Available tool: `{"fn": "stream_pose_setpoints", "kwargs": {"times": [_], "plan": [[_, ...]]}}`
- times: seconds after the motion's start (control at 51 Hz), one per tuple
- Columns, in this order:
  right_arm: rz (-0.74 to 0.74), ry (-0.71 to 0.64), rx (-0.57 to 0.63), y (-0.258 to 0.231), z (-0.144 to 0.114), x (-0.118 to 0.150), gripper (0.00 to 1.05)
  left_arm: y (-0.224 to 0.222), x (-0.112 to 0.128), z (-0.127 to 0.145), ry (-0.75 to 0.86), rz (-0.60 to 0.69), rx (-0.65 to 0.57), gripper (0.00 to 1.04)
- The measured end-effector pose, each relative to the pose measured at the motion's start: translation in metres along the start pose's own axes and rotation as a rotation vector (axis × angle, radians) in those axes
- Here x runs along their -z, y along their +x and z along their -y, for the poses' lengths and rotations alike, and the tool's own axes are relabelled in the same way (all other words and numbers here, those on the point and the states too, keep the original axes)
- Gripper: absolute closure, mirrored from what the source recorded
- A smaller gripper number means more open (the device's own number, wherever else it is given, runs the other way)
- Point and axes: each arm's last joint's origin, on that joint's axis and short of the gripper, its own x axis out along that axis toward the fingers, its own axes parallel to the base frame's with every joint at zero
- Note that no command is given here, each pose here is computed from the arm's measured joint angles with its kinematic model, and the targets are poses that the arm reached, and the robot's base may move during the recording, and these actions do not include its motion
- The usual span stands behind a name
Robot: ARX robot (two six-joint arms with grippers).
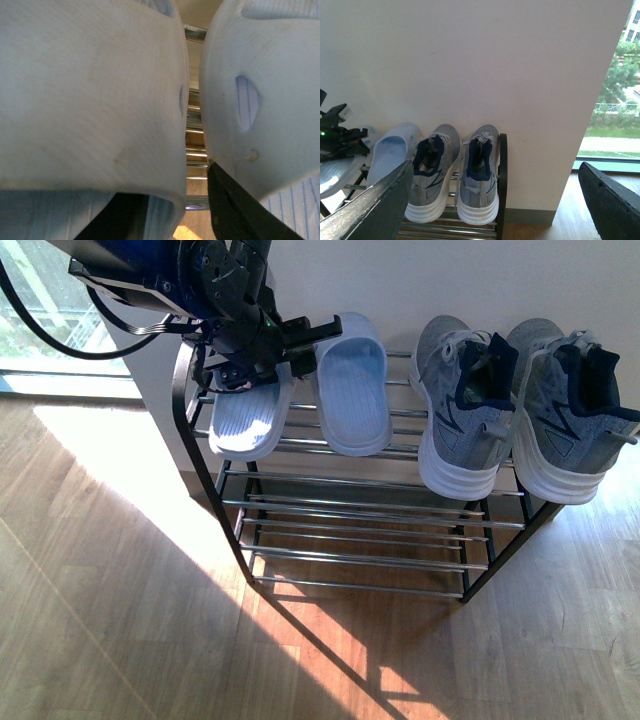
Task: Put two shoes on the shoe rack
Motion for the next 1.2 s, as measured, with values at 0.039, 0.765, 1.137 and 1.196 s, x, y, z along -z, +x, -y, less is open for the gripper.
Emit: {"fn": "stream_pose_setpoints", "kwargs": {"times": [0.039, 0.765, 1.137, 1.196], "plan": [[0.000, 0.000, 0.000, 0.000, 0.000, 0.000, 0.09, -0.001, 0.001, 0.001, 0.003, 0.008, 0.011, 0.62], [0.000, 0.000, 0.000, 0.000, 0.000, 0.000, 0.09, -0.249, 0.059, 0.010, 0.004, 0.547, -0.323, 0.09], [0.000, 0.000, 0.000, 0.000, 0.000, 0.000, 0.09, -0.324, 0.112, -0.038, 0.211, 0.866, -0.178, 0.47], [0.000, 0.000, 0.000, 0.000, 0.000, 0.000, 0.09, -0.340, 0.127, -0.055, 0.280, 0.887, -0.230, 0.90]]}}
